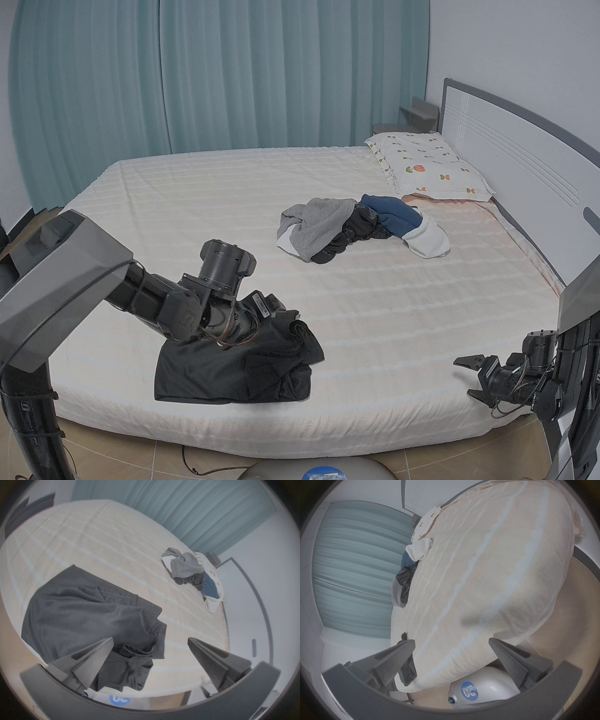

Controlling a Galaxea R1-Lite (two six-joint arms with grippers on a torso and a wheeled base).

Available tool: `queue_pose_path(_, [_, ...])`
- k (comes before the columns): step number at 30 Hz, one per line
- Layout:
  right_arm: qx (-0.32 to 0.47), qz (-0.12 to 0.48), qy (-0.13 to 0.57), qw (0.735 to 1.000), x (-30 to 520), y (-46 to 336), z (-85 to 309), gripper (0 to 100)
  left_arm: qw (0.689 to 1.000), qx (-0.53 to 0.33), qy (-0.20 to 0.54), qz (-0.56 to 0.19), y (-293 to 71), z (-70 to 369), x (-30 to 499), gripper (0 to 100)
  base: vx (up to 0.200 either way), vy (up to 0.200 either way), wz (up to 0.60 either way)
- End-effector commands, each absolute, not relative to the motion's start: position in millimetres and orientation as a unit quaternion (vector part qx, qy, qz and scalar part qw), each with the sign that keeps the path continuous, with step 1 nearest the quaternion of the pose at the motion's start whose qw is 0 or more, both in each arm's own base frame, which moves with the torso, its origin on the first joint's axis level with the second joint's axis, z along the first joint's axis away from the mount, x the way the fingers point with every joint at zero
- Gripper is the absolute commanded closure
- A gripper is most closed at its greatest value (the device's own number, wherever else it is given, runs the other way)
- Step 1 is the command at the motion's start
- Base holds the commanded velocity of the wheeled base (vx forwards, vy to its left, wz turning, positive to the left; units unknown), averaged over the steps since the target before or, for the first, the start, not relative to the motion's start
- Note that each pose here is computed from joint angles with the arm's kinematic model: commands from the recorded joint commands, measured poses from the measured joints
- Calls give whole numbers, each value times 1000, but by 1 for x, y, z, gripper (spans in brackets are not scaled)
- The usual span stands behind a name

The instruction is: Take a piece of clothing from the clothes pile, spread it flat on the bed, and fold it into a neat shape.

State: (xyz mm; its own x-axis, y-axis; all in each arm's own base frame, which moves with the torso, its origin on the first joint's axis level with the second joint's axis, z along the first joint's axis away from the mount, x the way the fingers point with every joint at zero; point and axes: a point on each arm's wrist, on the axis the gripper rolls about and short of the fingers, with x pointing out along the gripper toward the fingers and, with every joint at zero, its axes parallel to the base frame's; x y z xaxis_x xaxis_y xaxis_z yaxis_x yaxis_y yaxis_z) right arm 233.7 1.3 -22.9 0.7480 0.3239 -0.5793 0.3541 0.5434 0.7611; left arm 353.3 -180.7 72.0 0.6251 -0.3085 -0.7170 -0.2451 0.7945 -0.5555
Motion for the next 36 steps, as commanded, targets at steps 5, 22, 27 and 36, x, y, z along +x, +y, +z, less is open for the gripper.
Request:
queue_pose_path(5, [475, -8, 347, 808, 238, 2, -24, 0, 810, -399, 431, 5, -119, 79, 351, 0, 0, 200, 0])
queue_pose_path(22, [327, 71, 313, 889, 251, 92, -12, 0, 776, -476, 412, 36, -67, 35, 339, 0, 0, 200, 0])
queue_pose_path(27, [287, 61, 317, 902, 272, 117, -13, 0, 773, -477, 414, 57, -55, 26, 338, 0, 0, 200, 0])
queue_pose_path(36, [218, 72, 318, 920, 291, 146, 2, 0, 771, -479, 415, 63, -51, 23, 338, 0, 0, 200, 0])
